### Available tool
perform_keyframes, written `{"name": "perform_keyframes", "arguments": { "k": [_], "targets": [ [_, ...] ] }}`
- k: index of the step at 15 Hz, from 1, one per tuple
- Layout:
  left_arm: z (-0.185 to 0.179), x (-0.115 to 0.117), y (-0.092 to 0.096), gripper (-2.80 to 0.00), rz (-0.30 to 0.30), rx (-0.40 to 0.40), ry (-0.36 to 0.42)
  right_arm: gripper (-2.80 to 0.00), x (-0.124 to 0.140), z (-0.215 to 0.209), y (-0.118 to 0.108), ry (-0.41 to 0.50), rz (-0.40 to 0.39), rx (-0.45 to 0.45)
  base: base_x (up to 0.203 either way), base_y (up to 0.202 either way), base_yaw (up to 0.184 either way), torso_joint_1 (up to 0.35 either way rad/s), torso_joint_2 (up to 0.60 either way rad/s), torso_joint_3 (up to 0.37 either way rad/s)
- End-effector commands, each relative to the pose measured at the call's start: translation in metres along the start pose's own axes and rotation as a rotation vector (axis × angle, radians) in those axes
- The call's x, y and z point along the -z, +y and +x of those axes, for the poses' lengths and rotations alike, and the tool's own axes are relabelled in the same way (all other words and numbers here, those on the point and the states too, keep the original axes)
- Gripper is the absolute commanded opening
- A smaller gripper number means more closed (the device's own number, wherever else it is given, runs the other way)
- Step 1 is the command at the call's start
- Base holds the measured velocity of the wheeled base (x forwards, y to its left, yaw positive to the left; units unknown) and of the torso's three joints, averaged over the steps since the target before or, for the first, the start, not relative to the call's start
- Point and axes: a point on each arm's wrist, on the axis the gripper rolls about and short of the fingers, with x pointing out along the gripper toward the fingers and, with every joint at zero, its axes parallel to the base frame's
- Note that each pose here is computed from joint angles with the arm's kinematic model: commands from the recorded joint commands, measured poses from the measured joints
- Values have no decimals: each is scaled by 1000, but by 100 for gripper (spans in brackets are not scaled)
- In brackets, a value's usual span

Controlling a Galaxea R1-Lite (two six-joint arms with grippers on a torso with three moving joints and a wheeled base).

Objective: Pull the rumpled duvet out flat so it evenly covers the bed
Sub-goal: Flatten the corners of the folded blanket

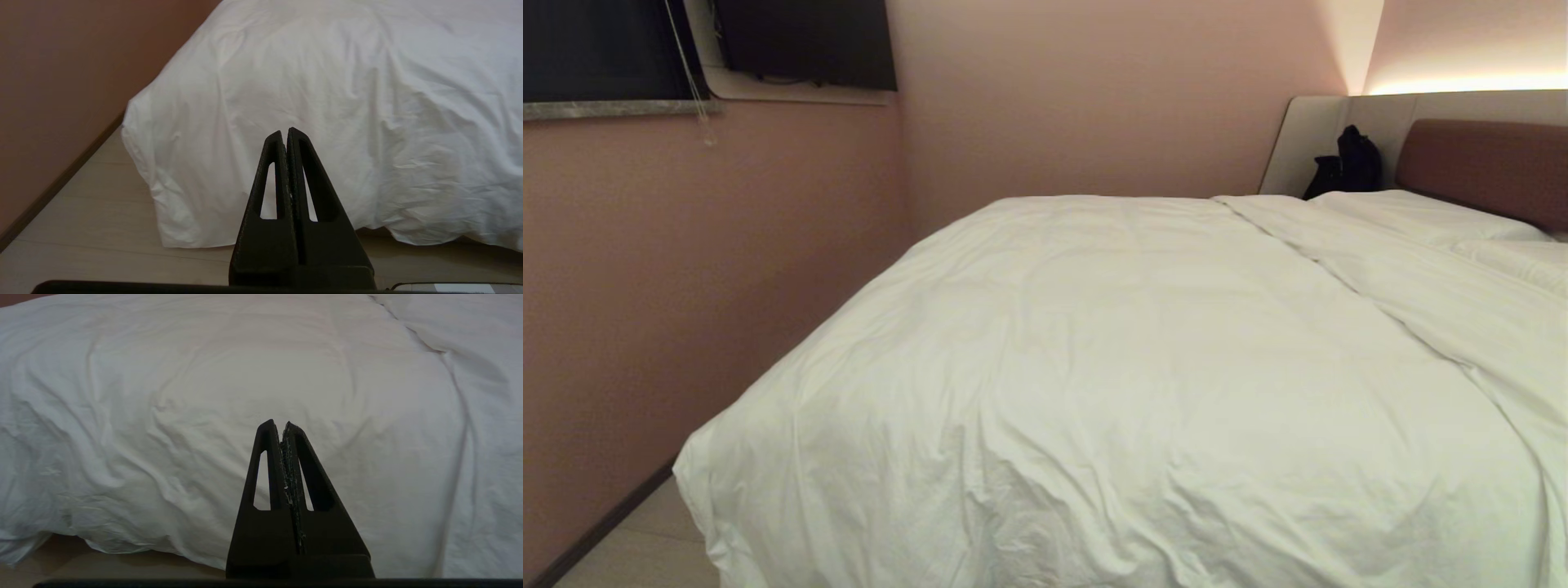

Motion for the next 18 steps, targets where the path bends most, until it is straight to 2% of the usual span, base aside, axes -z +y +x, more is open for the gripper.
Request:
{"name": "perform_keyframes", "arguments": {
  "k": [1, 18],
  "targets": [
    [0, 0, 0, -280, 0, 0, 1, -280, 0, 0, 0, 1, -1, -1, 0, 195, -3, 5, 1, 2],
    [0, 0, 0, -280, -3, 0, 1, -280, 0, 0, 0, 1, -1, -1, 0, 195, 0, 1, 3, 3]
  ]
}}
